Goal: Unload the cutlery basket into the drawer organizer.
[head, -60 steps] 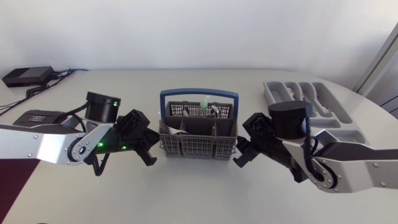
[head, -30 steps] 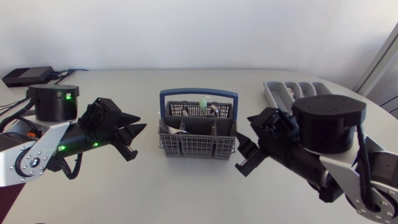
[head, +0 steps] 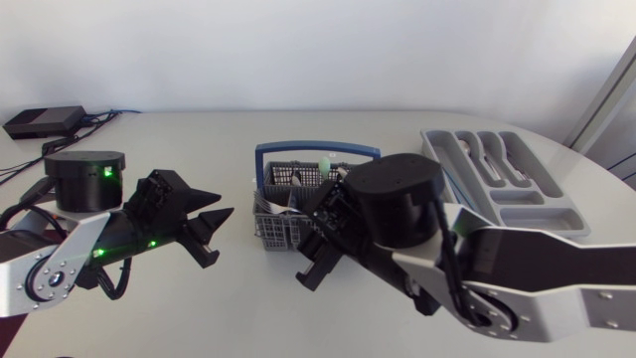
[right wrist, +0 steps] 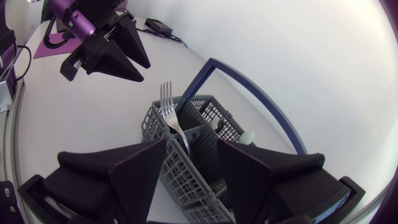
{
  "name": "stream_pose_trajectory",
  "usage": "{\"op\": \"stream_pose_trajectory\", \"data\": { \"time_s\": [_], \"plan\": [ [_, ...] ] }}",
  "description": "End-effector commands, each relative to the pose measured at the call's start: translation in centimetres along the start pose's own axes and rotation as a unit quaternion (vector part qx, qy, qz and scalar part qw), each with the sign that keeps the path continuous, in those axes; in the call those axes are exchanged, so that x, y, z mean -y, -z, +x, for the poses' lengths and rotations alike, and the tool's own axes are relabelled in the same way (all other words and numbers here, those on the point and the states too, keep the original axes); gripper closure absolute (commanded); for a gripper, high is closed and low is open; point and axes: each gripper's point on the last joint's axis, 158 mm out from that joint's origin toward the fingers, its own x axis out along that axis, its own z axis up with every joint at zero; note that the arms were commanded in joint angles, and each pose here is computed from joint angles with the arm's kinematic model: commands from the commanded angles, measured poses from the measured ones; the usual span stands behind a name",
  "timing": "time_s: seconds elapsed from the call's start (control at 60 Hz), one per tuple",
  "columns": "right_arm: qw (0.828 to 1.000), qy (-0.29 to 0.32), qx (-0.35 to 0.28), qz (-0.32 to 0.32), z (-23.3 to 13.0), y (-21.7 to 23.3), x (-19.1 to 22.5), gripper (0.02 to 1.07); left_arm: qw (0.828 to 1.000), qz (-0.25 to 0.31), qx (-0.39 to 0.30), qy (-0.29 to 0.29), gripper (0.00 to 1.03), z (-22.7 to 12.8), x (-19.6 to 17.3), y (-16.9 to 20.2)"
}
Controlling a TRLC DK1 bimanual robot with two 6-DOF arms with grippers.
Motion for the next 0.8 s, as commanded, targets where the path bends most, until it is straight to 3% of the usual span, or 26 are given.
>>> {"op": "stream_pose_trajectory", "data": {
  "time_s": [0.0, 0.55, 0.783],
  "plan": [
    [1.000, -0.002, 0.001, 0.003, 1.3, -0.6, -1.0, 0.46, 1.000, -0.016, -0.009, -0.004, 0.57, 0.0, -0.1, 1.4],
    [1.000, 0.000, -0.001, -0.008, 6.8, -2.4, -4.1, 0.47, 0.999, -0.045, -0.020, 0.015, 0.58, 2.2, -0.1, 1.9],
    [1.000, 0.013, -0.002, -0.011, 8.0, -2.3, -4.5, 0.74, 0.997, -0.055, -0.046, 0.017, 0.58, 2.8, 0.1, 2.1]
  ]
}}
